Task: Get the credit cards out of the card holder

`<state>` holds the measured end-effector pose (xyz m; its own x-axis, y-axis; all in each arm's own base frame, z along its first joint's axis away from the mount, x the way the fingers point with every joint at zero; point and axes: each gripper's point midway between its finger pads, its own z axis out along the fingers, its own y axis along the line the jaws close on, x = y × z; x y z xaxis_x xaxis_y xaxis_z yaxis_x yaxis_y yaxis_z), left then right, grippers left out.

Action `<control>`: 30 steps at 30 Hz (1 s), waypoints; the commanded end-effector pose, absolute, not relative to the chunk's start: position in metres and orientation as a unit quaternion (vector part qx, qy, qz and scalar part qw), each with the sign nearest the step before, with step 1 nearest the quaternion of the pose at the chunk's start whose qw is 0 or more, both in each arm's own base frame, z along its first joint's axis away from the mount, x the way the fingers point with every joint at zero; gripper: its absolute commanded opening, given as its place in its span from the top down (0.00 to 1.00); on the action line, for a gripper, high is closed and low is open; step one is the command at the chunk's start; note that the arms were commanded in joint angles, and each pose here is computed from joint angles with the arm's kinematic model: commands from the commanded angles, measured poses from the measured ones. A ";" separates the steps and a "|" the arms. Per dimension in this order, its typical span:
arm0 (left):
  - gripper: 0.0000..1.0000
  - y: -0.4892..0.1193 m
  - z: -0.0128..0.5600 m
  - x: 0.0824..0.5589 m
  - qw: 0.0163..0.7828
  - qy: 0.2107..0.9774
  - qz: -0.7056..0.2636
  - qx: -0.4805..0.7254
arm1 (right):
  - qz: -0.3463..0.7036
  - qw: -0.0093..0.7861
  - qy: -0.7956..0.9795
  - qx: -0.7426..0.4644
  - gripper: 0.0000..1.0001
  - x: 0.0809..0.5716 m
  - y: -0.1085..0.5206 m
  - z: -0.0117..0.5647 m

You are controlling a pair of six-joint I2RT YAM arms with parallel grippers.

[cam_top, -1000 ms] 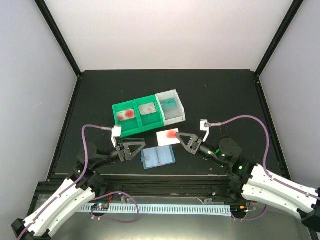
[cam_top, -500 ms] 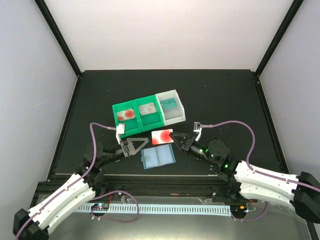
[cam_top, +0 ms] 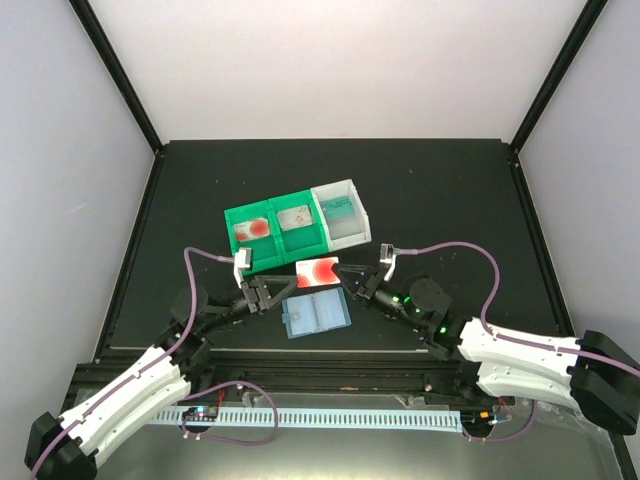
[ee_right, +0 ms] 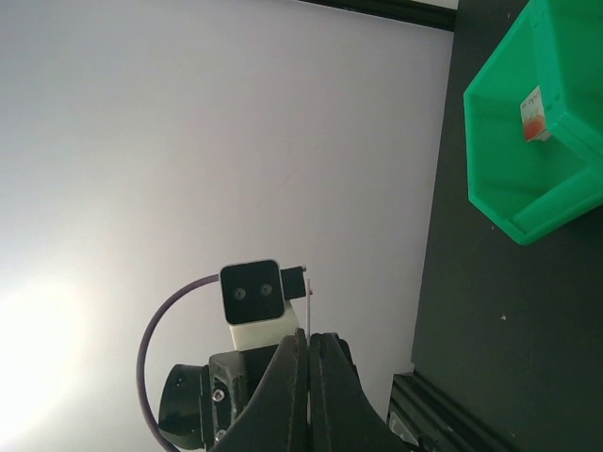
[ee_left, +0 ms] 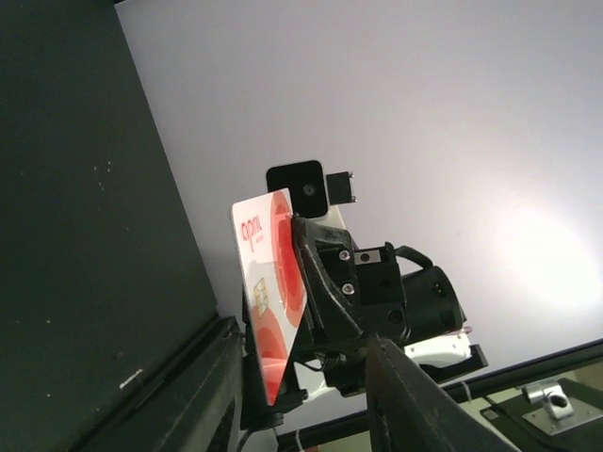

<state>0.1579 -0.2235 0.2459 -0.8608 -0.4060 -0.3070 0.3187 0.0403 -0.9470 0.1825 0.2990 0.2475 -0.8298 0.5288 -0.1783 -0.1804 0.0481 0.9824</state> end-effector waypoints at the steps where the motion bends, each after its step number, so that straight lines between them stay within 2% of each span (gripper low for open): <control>1: 0.69 -0.225 0.251 0.158 0.249 0.655 -0.712 -0.043 | 0.705 0.268 0.644 0.128 0.99 0.184 0.303 0.272; 6: 0.95 -0.227 0.248 0.156 0.244 0.660 -0.709 -0.038 | 0.699 0.261 0.653 0.129 0.99 0.184 0.306 0.263; 7: 0.98 -0.226 0.248 0.156 0.246 0.661 -0.708 -0.038 | 0.698 0.259 0.655 0.130 0.98 0.183 0.305 0.261; 12: 0.98 -0.222 0.246 0.157 0.259 0.667 -0.697 -0.040 | 0.689 0.261 0.663 0.134 0.87 0.182 0.300 0.253; 18: 0.98 -0.212 0.242 0.163 0.296 0.691 -0.658 -0.048 | 0.648 0.289 0.695 0.113 0.55 0.181 0.292 0.242; 23: 0.98 -0.202 0.243 0.168 0.329 0.732 -0.595 -0.042 | 0.600 0.314 0.729 0.097 0.13 0.178 0.275 0.222; 25: 0.98 -0.197 0.244 0.171 0.341 0.748 -0.567 -0.044 | 0.586 0.326 0.738 0.079 0.02 0.175 0.269 0.218; 30: 0.98 -0.177 0.256 0.183 0.381 0.781 -0.492 -0.056 | 0.553 0.342 0.759 0.041 0.00 0.166 0.256 0.218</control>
<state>0.1719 -0.1977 0.2603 -0.7607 -0.4663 -0.4515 0.3270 0.3257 -0.8871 0.1683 0.2683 0.2342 -0.7882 0.4920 -0.3698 -0.2786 0.2505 0.9271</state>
